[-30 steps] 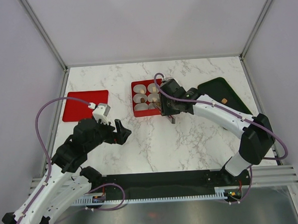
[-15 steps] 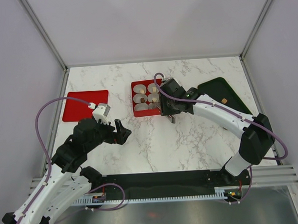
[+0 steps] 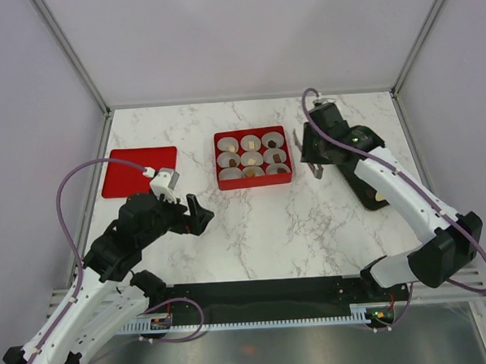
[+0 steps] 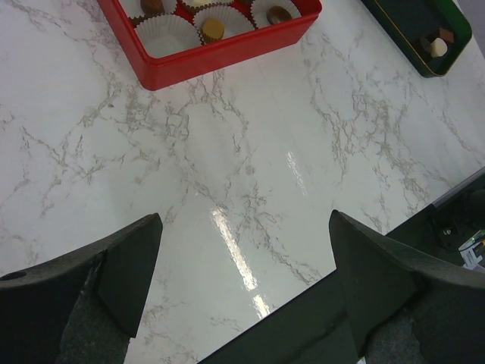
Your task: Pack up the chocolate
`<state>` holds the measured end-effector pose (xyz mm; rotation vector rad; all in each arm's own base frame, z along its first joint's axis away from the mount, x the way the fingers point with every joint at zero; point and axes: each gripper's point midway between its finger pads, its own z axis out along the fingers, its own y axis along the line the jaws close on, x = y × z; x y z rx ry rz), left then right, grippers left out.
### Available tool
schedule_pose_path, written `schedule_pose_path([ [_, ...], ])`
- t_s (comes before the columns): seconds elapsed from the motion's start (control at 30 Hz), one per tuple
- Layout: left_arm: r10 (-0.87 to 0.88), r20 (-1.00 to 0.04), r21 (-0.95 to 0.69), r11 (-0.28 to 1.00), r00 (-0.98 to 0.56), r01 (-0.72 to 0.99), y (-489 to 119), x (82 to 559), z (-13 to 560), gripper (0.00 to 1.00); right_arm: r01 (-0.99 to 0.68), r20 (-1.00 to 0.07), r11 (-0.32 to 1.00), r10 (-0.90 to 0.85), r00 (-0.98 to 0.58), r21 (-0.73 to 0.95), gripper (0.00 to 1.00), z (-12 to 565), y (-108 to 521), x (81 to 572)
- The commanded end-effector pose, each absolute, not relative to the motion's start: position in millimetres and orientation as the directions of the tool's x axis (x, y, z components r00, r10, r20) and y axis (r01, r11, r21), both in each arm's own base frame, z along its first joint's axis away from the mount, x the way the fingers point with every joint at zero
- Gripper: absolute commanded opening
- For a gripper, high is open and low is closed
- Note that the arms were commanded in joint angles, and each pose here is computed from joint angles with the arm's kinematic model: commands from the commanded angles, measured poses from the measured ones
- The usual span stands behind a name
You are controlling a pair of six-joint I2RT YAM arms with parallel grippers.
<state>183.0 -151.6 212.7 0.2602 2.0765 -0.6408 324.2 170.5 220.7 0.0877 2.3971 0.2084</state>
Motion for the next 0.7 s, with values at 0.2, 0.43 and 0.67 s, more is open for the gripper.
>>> schedule_pose_path([
  [0.2,-0.079,-0.84,-0.35,0.834,-0.536,0.426,-153,184,221,0.99,0.446,-0.662,0.895,0.335,-0.67,0.002,0.48,208,-2,301],
  [0.43,-0.073,-0.839,-0.355,0.825,-0.54,0.44,-156,182,222,0.99,0.5,-0.568,0.866,0.406,-0.716,-0.013,0.47,170,-17,263],
  [0.67,-0.067,-0.84,-0.36,0.812,-0.539,0.459,-158,180,223,1.0,0.501,-0.511,0.864,0.41,-0.755,-0.046,0.48,158,-19,235],
])
